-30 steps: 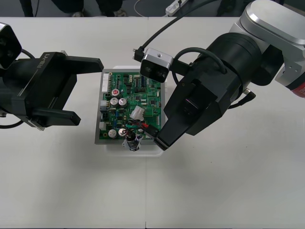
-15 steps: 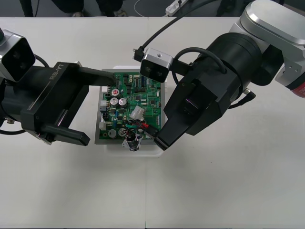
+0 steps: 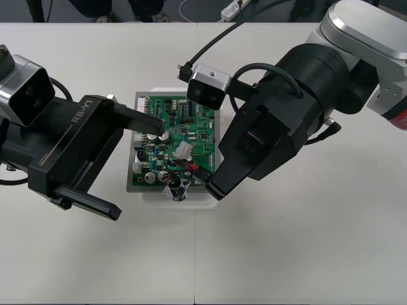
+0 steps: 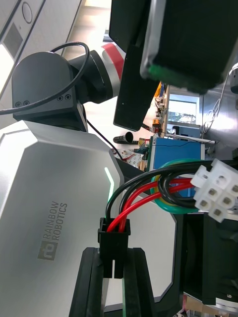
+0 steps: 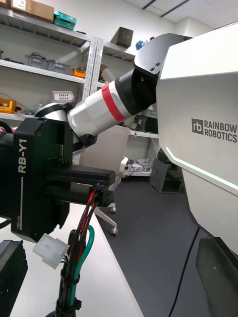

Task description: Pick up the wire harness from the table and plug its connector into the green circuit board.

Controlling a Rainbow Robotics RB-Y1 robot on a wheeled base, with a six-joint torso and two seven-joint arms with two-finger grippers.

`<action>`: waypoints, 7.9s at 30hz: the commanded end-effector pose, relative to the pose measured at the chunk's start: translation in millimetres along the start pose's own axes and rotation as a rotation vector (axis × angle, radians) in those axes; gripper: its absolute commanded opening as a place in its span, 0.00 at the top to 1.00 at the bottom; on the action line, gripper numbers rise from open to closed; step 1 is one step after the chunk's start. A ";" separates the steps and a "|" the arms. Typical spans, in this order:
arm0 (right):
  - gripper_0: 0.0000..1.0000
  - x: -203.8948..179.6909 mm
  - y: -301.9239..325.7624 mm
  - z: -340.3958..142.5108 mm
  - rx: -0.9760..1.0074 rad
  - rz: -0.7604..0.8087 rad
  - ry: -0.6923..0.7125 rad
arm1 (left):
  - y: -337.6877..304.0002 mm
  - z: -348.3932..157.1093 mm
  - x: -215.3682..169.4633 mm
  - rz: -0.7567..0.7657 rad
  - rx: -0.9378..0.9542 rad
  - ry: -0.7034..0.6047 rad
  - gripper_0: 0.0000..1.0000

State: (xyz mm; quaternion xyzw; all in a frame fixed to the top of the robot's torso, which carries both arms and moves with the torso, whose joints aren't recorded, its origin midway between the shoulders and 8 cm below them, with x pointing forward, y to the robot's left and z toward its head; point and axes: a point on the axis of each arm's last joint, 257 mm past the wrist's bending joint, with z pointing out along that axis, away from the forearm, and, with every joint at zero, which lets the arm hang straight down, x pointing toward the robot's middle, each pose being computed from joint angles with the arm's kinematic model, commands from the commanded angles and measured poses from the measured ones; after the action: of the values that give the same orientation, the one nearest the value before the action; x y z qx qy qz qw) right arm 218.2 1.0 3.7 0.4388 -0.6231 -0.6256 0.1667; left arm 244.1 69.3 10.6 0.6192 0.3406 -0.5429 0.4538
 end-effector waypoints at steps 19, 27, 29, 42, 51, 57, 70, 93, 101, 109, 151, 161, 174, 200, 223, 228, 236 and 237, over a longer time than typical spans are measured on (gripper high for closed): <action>1.00 -5.2 12.1 7.1 -0.003 -0.032 0.034 | -24.6 17.7 3.6 0.089 0.146 0.160 0.00; 1.00 -5.4 12.3 8.0 -0.005 -0.033 0.036 | -28.0 19.7 6.9 0.081 0.171 0.184 0.00; 1.00 -4.9 12.3 8.9 -0.007 -0.033 0.038 | -28.1 20.6 7.3 0.080 0.175 0.187 0.00; 1.00 -3.5 13.3 10.6 -0.008 -0.036 0.045 | -10.7 35.6 -2.0 0.088 0.139 0.163 0.00; 1.00 -3.4 13.9 10.7 -0.008 -0.039 0.046 | 0.7 40.8 -2.5 0.104 0.116 0.177 0.00; 1.00 -3.2 13.6 10.9 -0.008 -0.037 0.047 | 6.4 41.6 -4.6 0.106 0.111 0.173 0.00; 1.00 -3.2 13.6 10.9 -0.008 -0.037 0.047 | 17.7 44.2 -4.1 0.086 0.123 0.181 0.00; 1.00 -2.6 14.0 11.6 -0.008 -0.039 0.049 | 22.5 46.7 -10.9 0.076 0.146 0.171 0.00; 1.00 -2.8 14.3 11.4 -0.008 -0.040 0.049 | 21.6 51.0 -8.1 0.070 0.162 0.180 0.00; 1.00 -2.1 13.9 11.9 -0.009 -0.038 0.050 | 22.7 51.5 -9.7 0.070 0.163 0.185 0.00; 1.00 -1.7 15.4 14.4 -0.014 -0.045 0.056 | 24.4 50.1 -7.6 0.086 0.158 0.189 1.00; 0.17 -2.2 15.5 14.1 -0.013 -0.044 0.056 | 23.8 50.5 -7.2 0.085 0.161 0.188 1.00; 0.06 -2.2 15.5 14.1 -0.013 -0.046 0.056 | 17.3 46.5 -4.4 0.076 0.189 0.196 1.00; 0.06 -10.0 7.9 -9.2 0.028 -0.067 -0.011 | 13.0 13.8 -11.0 0.050 0.142 0.175 1.00; 0.06 -29.1 -5.3 -63.3 0.133 -0.077 -0.160 | 6.1 -30.6 -15.2 0.033 0.037 0.168 1.00; 0.06 -27.9 -5.7 -79.7 0.169 -0.096 -0.192 | 2.4 -42.9 -11.9 0.020 0.018 0.173 1.00; 0.06 -21.5 -8.3 -99.2 0.221 -0.121 -0.223 | 10.3 -59.0 -14.2 0.014 -0.035 0.148 1.00; 0.06 -19.5 -10.6 -102.5 0.226 -0.128 -0.231 | 10.4 -60.7 -14.4 0.015 -0.041 0.144 1.00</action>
State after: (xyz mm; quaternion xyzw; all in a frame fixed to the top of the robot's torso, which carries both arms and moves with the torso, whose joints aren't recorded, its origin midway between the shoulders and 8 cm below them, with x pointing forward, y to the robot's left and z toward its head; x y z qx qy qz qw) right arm 296.6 -36.0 -1.3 0.3986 -0.6730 -0.6209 0.0521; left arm 277.2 105.1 24.8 0.6313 0.3948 -0.5103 0.4304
